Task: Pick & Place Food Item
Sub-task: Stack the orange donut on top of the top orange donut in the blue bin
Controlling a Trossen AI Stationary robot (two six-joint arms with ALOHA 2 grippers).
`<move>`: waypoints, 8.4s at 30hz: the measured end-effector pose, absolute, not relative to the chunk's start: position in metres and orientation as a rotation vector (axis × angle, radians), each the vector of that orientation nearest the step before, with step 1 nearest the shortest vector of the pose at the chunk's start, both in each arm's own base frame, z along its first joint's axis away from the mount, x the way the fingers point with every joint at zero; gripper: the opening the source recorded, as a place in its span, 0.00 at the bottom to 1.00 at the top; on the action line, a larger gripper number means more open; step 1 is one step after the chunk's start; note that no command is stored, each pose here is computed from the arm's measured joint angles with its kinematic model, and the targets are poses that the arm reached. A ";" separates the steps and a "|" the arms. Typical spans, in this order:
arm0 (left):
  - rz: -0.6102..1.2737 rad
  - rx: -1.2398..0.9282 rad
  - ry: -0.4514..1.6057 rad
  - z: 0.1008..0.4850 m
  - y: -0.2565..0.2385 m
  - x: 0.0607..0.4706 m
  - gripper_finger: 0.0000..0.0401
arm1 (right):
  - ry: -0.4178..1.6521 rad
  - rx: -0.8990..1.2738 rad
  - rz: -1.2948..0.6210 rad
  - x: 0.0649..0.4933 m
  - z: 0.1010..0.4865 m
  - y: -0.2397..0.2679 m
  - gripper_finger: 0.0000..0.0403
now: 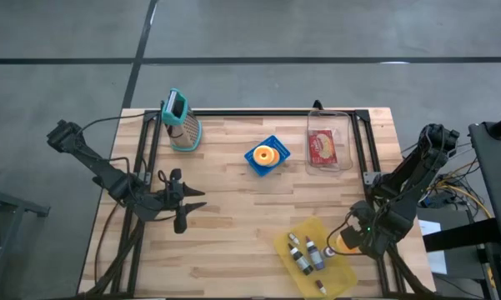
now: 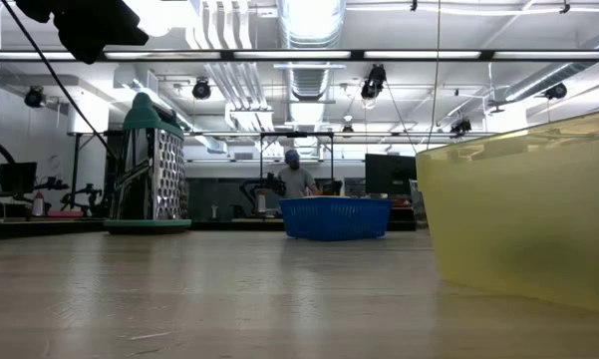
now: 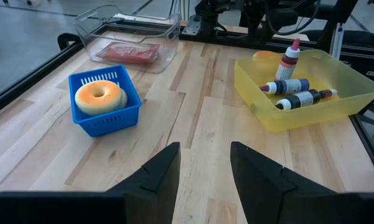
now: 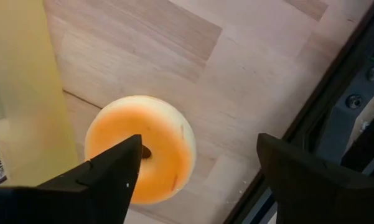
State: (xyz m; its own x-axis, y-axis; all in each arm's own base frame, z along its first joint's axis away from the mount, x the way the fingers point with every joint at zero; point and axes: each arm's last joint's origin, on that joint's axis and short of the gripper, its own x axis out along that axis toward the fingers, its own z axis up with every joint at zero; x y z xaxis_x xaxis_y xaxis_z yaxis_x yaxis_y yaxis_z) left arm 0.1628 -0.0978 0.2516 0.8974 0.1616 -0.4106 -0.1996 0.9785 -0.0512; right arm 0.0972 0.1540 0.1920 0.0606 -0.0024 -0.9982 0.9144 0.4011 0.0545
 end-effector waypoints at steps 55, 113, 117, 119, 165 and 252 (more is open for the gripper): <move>0.187 -0.093 0.417 0.252 -0.098 0.163 0.37 | 1.336 1.016 -0.720 0.093 0.139 0.148 0.68; 0.187 -0.093 0.417 0.252 -0.098 0.163 0.37 | 1.314 1.095 -0.726 0.096 0.141 0.152 0.05; 0.187 -0.093 0.417 0.252 -0.098 0.163 0.37 | 1.315 1.101 -0.721 0.096 0.142 0.152 0.05; 0.187 -0.093 0.417 0.252 -0.098 0.163 0.37 | 1.323 1.112 -0.717 0.095 0.145 0.152 0.05; 0.187 -0.093 0.417 0.252 -0.098 0.163 0.37 | 0.366 0.393 -0.708 0.103 0.233 0.117 0.06; 0.188 -0.091 0.419 0.251 -0.098 0.163 0.37 | 0.299 0.160 -0.896 0.314 0.169 -0.043 0.06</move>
State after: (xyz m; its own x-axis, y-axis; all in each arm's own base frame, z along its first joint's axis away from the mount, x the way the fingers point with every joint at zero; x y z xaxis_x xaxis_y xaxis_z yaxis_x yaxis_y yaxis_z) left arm 0.1627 -0.0977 0.2515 0.8964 0.1623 -0.4124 -0.1997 0.9786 -0.0491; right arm 0.3138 -0.0432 0.1687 0.5871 -0.7429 -0.3216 0.7872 0.6166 0.0126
